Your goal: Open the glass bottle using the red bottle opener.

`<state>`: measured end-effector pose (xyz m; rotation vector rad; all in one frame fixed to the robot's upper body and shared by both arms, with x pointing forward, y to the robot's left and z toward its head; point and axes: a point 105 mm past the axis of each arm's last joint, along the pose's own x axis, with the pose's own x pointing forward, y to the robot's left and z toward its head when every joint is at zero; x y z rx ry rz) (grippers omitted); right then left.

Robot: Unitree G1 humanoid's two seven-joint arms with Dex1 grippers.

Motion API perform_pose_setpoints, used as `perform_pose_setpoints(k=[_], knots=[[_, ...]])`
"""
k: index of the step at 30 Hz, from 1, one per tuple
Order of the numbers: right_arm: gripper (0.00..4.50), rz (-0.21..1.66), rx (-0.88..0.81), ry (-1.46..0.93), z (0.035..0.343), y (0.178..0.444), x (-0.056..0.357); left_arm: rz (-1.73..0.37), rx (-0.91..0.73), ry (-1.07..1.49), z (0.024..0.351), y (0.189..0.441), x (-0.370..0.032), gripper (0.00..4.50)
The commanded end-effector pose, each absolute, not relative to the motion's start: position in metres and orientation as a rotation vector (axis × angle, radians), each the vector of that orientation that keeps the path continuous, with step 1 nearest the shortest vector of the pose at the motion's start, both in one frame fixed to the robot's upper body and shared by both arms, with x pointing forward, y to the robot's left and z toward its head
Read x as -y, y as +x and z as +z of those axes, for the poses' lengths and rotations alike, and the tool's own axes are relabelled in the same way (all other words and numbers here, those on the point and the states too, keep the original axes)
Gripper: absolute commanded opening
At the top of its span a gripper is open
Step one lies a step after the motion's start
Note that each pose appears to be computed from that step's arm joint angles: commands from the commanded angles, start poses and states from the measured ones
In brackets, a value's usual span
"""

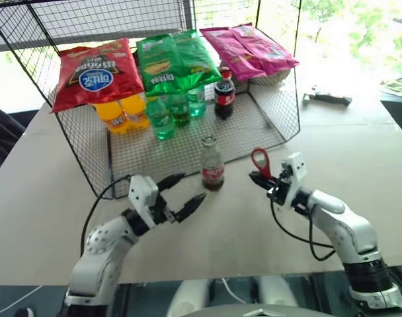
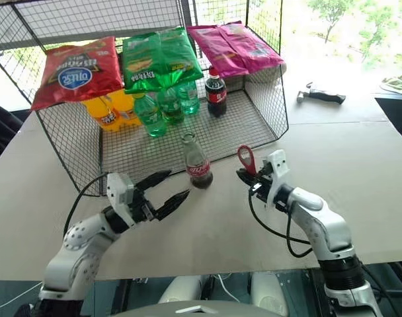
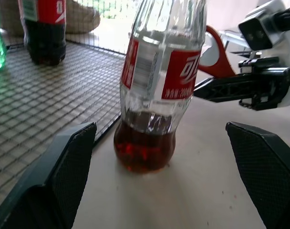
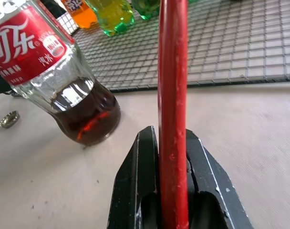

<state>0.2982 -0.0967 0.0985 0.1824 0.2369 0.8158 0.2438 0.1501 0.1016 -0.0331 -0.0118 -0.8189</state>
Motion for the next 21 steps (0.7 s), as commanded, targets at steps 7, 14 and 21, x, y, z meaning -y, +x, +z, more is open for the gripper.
perform_pose_setpoints(k=[7, 14, 21], knots=[[3.86, 0.811, -0.240, 0.075, 0.106, 0.286, 0.130, -0.758, -0.037, -0.030, 0.102, 0.210, -0.160, 4.50], [4.44, 0.859, -0.182, 0.005, 0.101, 0.256, 0.165, -0.567, -0.148, 0.030, 0.081, 0.200, -0.183, 4.50], [4.44, 0.879, -0.152, -0.165, 0.094, 0.237, 0.197, -0.558, -0.205, 0.103, 0.073, 0.185, -0.192, 4.50]])
